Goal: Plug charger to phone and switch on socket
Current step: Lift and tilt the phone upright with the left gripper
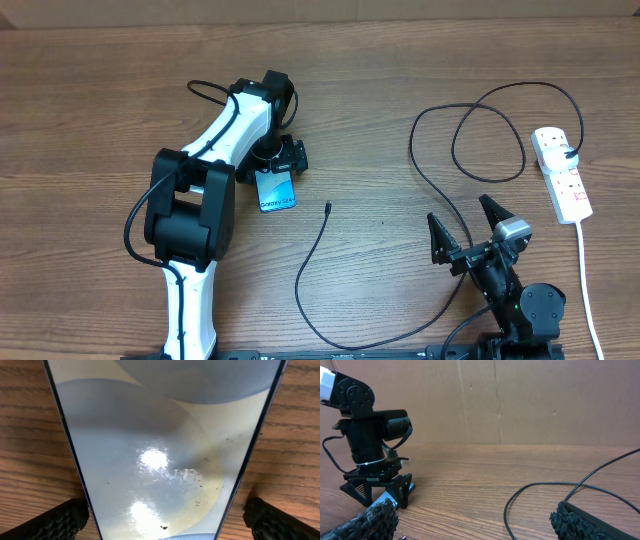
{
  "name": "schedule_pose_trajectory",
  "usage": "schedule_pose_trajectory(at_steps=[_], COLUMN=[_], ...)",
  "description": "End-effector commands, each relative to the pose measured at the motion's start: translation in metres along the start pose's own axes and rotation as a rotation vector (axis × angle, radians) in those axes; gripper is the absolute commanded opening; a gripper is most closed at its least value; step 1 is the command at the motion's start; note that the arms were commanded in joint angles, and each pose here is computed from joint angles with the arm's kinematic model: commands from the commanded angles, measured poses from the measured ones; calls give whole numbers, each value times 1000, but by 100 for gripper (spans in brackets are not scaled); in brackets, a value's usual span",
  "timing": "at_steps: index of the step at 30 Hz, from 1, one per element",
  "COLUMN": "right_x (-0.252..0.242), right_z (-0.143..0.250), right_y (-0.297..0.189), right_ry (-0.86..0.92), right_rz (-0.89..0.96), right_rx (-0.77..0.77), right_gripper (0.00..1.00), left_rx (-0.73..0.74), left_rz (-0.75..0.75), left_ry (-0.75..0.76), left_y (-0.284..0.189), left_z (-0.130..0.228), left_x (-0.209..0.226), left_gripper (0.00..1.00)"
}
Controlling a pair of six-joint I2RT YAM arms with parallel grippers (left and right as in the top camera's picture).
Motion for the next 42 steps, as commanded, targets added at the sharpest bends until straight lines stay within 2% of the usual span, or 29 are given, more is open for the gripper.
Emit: schedule_pose_trajectory(at_steps=[1, 13, 36, 38, 42], right_x=[1, 1, 1, 1, 1], right_z=[2, 2, 2, 2, 2], right_y=[0, 0, 0, 0, 0], right_ry=[1, 1, 1, 1, 1], right_rz=[-15, -15, -15, -15, -15], right_rx=[0, 0, 0, 0, 0], right_gripper=[100, 100, 100, 100, 100], left_rx=[56, 23, 3, 7, 29], left_rz=[-61, -78, -77, -69, 3], left_ry=[3, -62, -18, -10, 40], left_y=[22, 22, 23, 23, 23], left_z=[6, 3, 2, 2, 3], left_x=[3, 3, -2, -3, -9], left_gripper=[100, 100, 100, 95, 93])
Point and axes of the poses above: each gripper's point midway between its finger pads, its own y axis out along the fingers, its own x axis along the line the jaws close on, z = x × y, the point moved 10 cm from there along -y, back along the fingers, and after that the axes turned 7 degrees about y, right-handed, at the moved point
